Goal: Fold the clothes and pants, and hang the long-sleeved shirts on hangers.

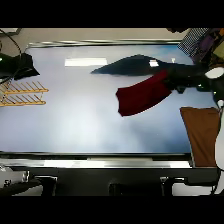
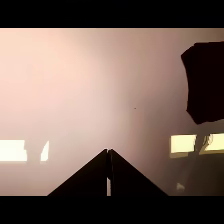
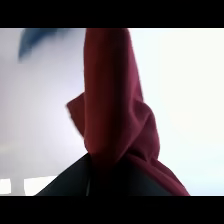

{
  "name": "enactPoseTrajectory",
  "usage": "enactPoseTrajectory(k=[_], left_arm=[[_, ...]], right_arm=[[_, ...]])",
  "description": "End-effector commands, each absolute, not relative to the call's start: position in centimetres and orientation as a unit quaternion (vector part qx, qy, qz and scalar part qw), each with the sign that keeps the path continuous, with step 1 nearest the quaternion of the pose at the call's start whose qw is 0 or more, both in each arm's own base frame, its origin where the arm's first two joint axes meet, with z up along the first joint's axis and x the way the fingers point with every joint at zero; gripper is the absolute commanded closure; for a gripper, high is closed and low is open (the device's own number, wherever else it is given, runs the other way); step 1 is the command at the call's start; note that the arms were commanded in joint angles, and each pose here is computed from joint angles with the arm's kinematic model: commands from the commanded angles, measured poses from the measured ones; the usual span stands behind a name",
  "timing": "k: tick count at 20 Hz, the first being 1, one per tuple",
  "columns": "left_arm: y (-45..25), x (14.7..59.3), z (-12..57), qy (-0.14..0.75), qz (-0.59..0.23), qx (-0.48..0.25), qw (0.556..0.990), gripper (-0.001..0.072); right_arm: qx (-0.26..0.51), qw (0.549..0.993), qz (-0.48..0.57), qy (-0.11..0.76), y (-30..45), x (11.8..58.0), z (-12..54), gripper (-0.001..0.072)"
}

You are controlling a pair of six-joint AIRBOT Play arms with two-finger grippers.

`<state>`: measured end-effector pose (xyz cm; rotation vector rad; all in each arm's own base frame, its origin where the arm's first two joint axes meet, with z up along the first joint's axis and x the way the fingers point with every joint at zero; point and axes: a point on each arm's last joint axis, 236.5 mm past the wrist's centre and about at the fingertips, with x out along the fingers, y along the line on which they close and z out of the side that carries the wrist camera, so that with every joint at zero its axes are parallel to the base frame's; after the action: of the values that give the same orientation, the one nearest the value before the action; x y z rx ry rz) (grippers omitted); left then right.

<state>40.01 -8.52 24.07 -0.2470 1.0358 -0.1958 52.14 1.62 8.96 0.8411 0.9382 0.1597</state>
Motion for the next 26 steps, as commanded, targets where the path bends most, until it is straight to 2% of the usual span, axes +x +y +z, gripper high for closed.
enactPoseTrajectory(k=[1,6,11,15,20,26], left_arm=[[-8.5,40.0,24.0,0.493,-0.095,-0.113,0.857,0.0692],[-8.5,40.0,24.0,0.493,-0.095,-0.113,0.857,0.0692],[-8.1,40.1,24.0,0.493,-0.087,-0.110,0.859,0.0692],[-7.6,40.4,23.6,0.495,-0.078,-0.106,0.859,0.0692],[-7.6,40.4,23.2,0.502,-0.077,-0.105,0.855,0.0692],[-7.6,39.8,22.4,0.522,-0.075,-0.104,0.843,0.0692]], right_arm=[[0.421,0.834,0.003,0.356,-6.2,54.2,13.3,0.0680],[0.443,0.850,-0.107,0.264,-18.0,53.5,16.0,0.0680],[0.510,0.796,-0.215,0.245,-24.8,49.5,15.1,0.0682],[0.521,0.747,-0.313,0.271,-25.9,44.9,14.5,0.0683],[0.521,0.697,-0.365,0.332,-24.2,39.9,14.0,0.0683],[0.455,0.637,-0.465,0.413,-24.6,32.0,12.6,0.0682]])
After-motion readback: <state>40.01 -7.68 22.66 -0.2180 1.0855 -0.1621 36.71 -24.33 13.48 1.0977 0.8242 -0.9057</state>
